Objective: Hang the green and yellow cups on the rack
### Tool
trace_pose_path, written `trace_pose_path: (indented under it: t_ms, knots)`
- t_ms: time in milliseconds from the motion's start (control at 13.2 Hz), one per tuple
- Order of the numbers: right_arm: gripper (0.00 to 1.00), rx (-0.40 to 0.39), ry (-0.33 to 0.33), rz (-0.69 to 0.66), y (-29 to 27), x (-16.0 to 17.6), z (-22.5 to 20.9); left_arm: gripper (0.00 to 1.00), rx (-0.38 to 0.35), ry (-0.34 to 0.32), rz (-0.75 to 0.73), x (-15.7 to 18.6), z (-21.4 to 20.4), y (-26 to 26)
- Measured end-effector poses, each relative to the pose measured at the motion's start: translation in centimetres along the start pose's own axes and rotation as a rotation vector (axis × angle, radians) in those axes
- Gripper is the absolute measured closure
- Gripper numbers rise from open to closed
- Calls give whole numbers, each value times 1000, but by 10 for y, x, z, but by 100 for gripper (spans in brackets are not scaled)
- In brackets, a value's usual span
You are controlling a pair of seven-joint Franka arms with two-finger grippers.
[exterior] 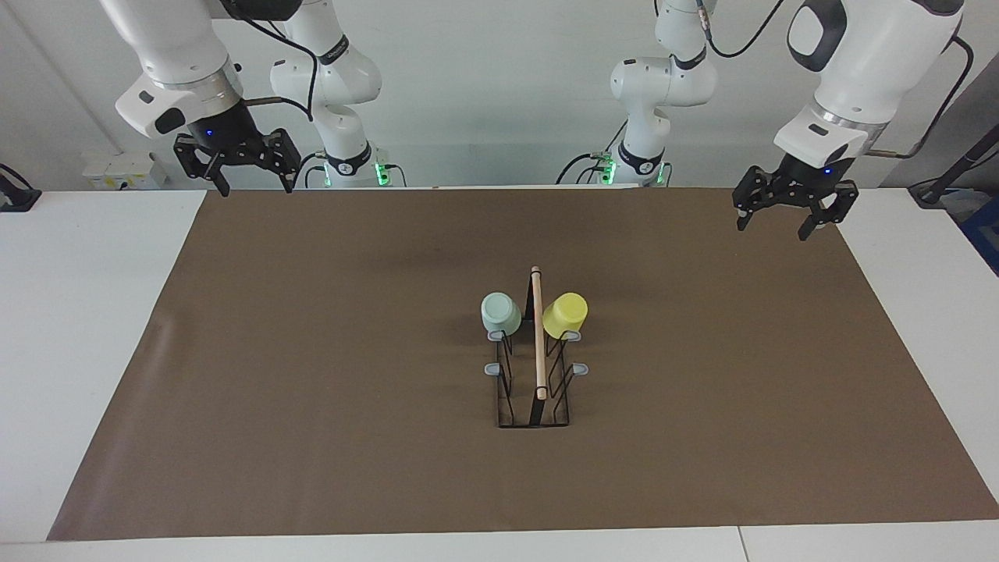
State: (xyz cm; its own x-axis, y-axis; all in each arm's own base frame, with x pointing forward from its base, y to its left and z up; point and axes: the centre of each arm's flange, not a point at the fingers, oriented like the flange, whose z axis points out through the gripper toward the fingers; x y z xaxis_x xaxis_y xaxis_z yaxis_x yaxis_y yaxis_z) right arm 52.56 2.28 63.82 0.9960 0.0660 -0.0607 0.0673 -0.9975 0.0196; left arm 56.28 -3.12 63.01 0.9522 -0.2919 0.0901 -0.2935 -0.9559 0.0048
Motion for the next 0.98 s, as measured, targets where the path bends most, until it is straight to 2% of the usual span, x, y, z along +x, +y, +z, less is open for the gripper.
trace_pose_path:
  t_ms: [303, 757, 984]
  knots:
    - [0, 2, -3, 24, 12, -1, 4, 0, -3, -18, -6, -8, -20, -9]
    - [0, 17, -30, 133, 43, -6, 12, 0, -15, -63, -49, -6, -6, 10]
    - [0, 17, -37, 132, 42, -5, 15, 0, -19, -81, -58, -8, 0, 14]
